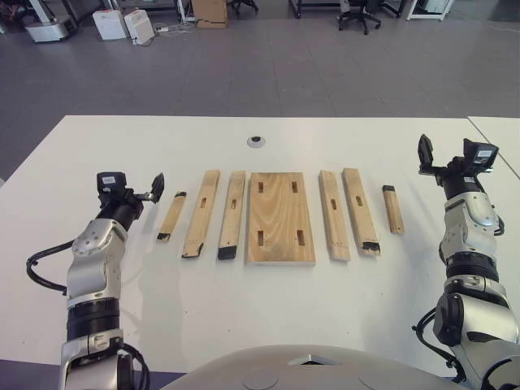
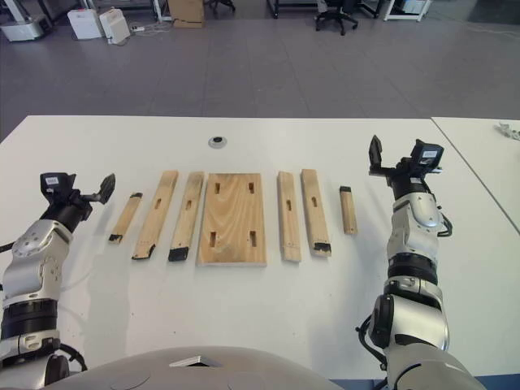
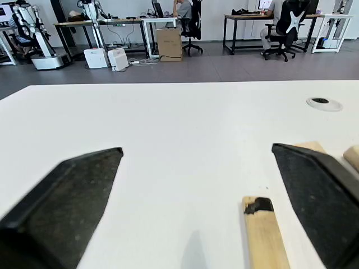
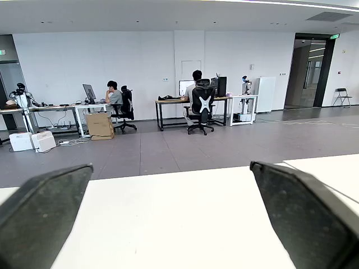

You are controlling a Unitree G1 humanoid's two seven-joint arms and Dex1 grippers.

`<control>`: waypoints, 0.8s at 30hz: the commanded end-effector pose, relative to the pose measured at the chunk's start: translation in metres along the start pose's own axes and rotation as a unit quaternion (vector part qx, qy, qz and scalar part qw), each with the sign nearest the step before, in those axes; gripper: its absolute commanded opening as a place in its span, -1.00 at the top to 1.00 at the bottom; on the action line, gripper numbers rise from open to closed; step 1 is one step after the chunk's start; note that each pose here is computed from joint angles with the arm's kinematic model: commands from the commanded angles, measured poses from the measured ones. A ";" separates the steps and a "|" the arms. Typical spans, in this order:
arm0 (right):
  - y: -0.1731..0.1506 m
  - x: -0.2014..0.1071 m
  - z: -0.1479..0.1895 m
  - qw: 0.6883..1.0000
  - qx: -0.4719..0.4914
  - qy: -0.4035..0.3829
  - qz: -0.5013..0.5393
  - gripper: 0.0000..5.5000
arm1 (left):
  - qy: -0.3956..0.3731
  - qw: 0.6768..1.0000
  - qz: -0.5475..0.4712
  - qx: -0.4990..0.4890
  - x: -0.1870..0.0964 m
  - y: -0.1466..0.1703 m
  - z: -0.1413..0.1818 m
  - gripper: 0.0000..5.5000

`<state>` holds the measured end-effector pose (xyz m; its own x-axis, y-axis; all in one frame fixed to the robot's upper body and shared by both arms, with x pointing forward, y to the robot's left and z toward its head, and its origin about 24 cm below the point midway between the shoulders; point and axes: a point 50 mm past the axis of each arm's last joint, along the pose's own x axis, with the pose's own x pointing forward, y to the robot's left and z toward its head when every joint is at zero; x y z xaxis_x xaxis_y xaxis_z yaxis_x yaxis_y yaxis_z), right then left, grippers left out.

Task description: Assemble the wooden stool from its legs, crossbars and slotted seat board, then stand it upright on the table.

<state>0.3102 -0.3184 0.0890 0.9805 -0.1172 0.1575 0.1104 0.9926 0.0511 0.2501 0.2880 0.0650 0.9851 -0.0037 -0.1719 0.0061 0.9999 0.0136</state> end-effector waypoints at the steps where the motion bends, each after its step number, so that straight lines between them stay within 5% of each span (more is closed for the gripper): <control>1: 0.000 -0.002 -0.001 1.000 -0.005 0.005 0.002 -0.90 | 0.053 0.997 -0.044 0.019 -0.009 -0.010 -0.016 -0.78; 6: 0.000 -0.003 -0.003 1.000 -0.007 0.009 -0.002 -0.91 | 0.146 0.985 -0.081 0.047 -0.021 -0.020 -0.048 -0.68; 24: 0.016 -0.003 -0.024 0.992 -0.054 0.099 0.052 -0.91 | 0.202 0.975 -0.066 0.071 -0.033 -0.009 -0.065 0.46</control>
<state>0.3111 -0.3040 0.0670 0.9995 -0.0310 -0.0042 0.0308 0.9990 -0.0318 0.2184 0.2709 0.0231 0.8723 -0.1585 -0.4625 0.2176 0.9730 0.0770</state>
